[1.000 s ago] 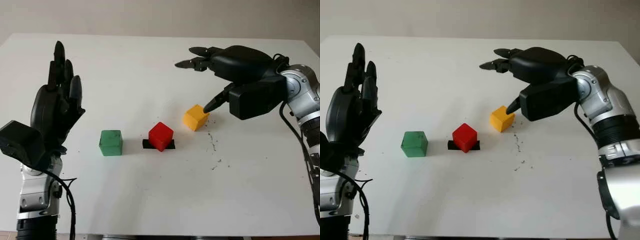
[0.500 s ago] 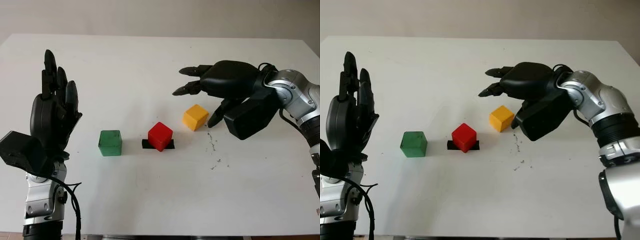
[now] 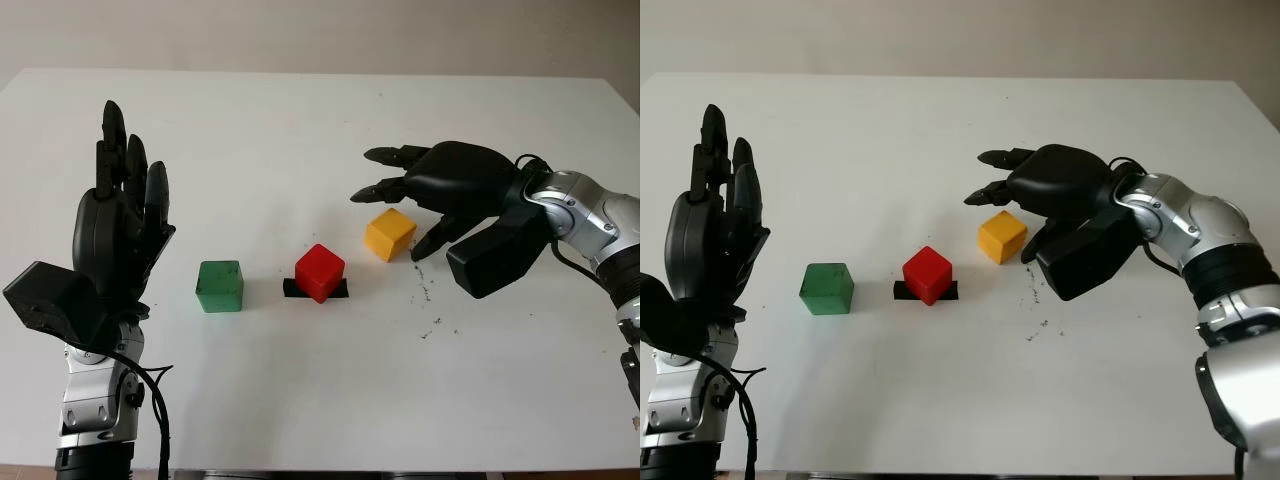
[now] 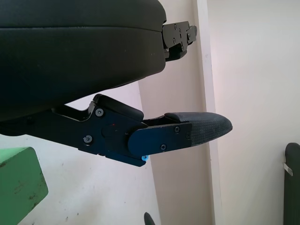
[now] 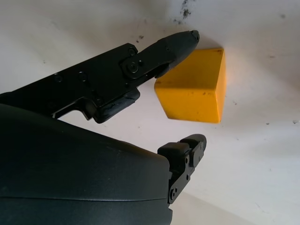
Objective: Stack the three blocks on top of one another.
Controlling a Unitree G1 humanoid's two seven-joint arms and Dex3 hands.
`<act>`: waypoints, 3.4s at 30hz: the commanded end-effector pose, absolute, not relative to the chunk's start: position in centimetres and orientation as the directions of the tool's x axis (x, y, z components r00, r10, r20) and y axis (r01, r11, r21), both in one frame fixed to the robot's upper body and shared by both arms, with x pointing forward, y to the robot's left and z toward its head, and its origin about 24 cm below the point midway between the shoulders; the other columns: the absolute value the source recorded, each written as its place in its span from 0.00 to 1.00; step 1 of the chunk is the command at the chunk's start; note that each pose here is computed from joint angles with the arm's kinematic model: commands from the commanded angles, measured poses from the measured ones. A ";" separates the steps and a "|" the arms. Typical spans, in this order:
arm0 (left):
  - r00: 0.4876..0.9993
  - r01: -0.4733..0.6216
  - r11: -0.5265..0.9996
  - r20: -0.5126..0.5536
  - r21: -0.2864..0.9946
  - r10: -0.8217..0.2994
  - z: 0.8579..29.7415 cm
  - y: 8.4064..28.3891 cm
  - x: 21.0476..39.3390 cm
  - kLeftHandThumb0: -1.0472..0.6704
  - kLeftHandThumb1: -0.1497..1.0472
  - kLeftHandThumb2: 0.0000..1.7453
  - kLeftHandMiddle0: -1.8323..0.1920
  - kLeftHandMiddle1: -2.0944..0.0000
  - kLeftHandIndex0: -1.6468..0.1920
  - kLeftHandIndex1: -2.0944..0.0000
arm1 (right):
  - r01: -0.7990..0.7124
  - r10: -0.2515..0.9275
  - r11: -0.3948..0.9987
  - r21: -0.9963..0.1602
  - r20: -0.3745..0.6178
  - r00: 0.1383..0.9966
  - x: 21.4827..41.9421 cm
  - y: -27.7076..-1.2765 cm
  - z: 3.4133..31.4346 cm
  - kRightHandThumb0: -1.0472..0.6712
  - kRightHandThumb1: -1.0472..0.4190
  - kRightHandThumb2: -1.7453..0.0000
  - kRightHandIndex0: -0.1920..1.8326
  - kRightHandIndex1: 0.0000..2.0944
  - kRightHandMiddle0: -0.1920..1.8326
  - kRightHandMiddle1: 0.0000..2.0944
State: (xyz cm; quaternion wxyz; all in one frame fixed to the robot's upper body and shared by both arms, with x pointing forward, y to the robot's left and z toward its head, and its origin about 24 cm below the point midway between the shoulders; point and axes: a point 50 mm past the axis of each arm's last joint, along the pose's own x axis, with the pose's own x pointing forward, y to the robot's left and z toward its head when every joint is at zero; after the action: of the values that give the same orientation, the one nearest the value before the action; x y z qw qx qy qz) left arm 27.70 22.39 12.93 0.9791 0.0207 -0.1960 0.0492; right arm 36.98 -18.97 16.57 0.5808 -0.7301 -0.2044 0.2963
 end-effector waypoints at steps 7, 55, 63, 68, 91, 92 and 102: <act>0.911 -0.108 0.993 0.405 0.053 0.077 13.4 22.3 27.5 0.21 1.00 0.30 0.96 0.97 0.96 0.97 | -0.034 0.649 -0.242 -0.970 -0.187 0.738 37.4 -18.7 16.0 0.28 0.11 0.97 0.15 0.03 0.33 0.06; 0.921 -0.094 0.993 0.386 0.068 0.060 13.0 21.4 27.4 0.22 1.00 0.33 0.99 0.98 0.98 0.98 | -0.243 0.835 0.213 -0.946 0.047 0.548 36.8 -13.7 23.2 0.36 0.08 0.97 0.22 0.02 0.31 0.63; 0.920 -0.101 0.993 0.386 0.068 0.067 12.9 21.4 27.3 0.22 1.00 0.33 0.99 0.97 0.99 0.98 | -0.409 0.851 0.316 -0.856 0.066 0.521 36.8 -12.5 23.4 0.36 0.07 0.97 0.22 0.02 0.29 0.64; 0.917 -0.116 0.990 0.391 0.077 0.077 13.0 21.4 27.2 0.22 1.00 0.33 0.98 0.97 0.98 0.97 | -0.478 0.859 0.289 -0.829 0.004 0.512 36.7 -11.9 22.8 0.38 0.08 0.97 0.21 0.02 0.28 0.64; 0.921 -0.115 0.991 0.382 0.073 0.079 13.0 21.3 27.1 0.21 1.00 0.33 0.99 0.97 0.99 0.98 | -0.367 0.887 -0.010 -0.930 -0.178 0.427 35.9 -10.5 23.7 0.36 0.07 0.97 0.19 0.02 0.27 0.70; 0.921 -0.115 0.991 0.381 0.072 0.079 13.0 21.3 27.1 0.21 1.00 0.32 0.99 0.97 0.99 0.98 | -0.360 0.887 -0.023 -0.933 -0.185 0.422 35.9 -10.4 23.9 0.36 0.07 0.97 0.19 0.02 0.27 0.71; 0.920 -0.113 0.991 0.384 0.075 0.076 13.0 21.0 27.1 0.21 1.00 0.33 0.99 0.98 0.99 0.98 | -0.368 0.877 -0.078 -0.927 -0.239 0.416 35.9 -9.9 24.0 0.35 0.06 0.97 0.19 0.02 0.26 0.74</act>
State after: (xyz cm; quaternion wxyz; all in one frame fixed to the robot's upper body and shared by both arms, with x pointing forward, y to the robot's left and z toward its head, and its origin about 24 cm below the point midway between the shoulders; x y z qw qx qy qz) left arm 27.29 21.15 12.89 0.9798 0.0468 -0.1885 0.0477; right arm 35.96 -10.05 23.28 0.6440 -0.5409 -0.2267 0.4912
